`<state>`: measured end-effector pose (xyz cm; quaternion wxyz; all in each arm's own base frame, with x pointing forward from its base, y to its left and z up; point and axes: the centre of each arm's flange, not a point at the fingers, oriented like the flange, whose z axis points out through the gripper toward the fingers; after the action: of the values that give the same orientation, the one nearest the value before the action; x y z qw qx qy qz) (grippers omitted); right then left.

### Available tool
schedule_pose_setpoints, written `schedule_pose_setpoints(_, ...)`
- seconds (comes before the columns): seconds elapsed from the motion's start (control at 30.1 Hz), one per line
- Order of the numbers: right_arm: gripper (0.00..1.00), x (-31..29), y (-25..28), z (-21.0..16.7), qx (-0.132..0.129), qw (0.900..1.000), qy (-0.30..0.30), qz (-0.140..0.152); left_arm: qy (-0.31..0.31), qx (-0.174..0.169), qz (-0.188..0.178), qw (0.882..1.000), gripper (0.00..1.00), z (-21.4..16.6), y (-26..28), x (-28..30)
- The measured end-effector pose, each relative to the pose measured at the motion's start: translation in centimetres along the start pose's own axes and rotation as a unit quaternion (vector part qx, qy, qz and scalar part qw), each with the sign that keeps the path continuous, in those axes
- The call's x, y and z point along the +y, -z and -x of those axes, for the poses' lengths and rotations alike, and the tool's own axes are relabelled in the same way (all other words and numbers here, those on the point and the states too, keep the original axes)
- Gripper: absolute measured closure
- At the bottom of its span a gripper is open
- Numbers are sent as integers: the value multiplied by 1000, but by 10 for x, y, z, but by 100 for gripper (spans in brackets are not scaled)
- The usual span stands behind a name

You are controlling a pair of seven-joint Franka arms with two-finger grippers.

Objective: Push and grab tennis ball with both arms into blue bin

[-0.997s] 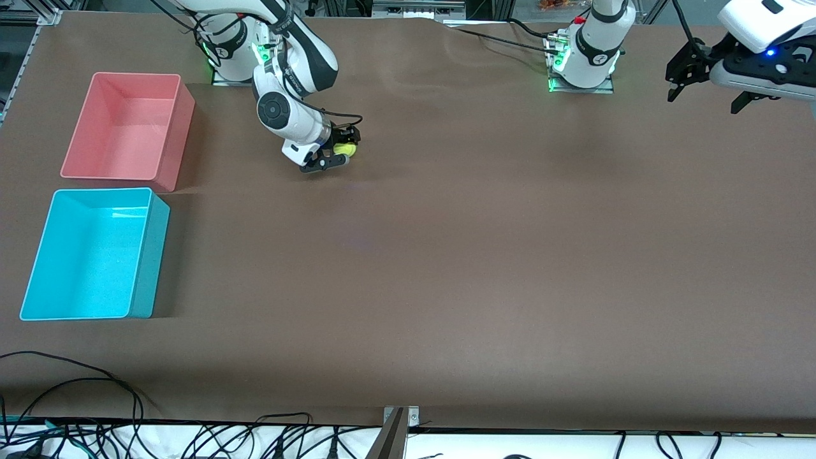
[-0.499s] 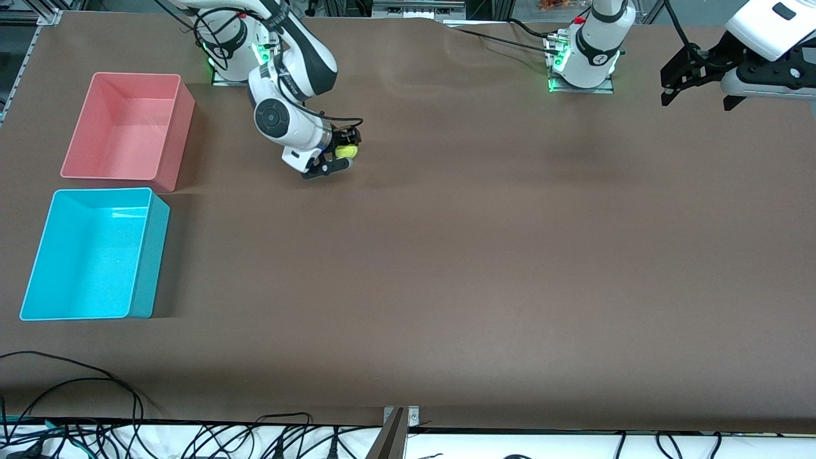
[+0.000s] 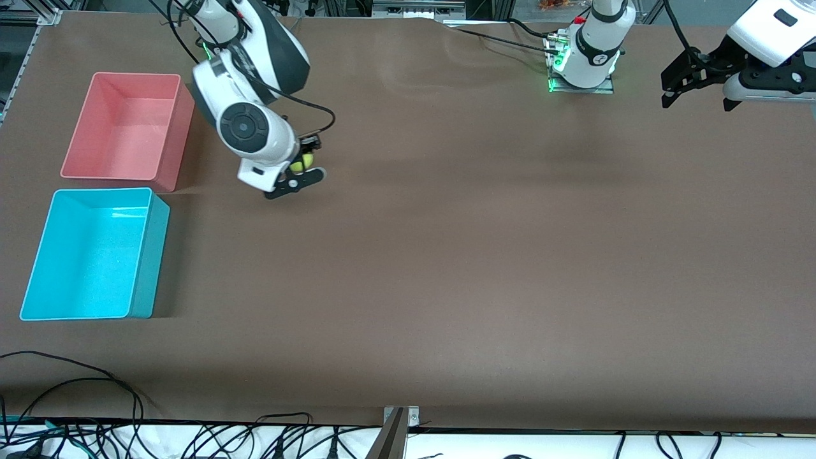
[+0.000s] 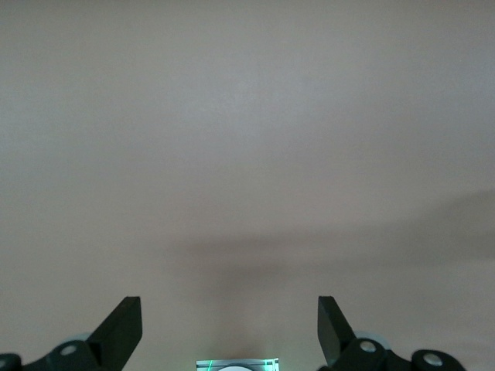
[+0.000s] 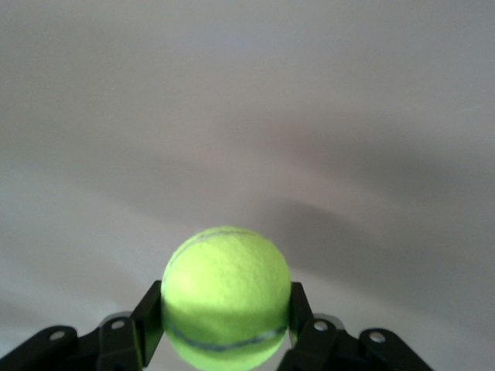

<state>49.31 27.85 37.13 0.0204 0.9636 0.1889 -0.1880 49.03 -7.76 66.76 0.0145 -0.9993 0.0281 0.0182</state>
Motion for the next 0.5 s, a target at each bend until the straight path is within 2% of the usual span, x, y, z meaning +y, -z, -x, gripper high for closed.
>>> schedule_pose_setpoints(0.2, 34, 44, 47, 2, 0, 999, -7, 50, 8, -3, 3, 1000, 0, -3, -3, -8)
schedule_pose_setpoints(0.37, 34, 102, 66, 2, 7, 996, -9, 85, 28, -13, 37, 999, 0, -9, -11, -28)
schedule_pose_setpoints(0.5, 34, 155, 74, 5, 9, 994, -7, 112, 36, -18, 44, 998, 0, -12, -15, -35)
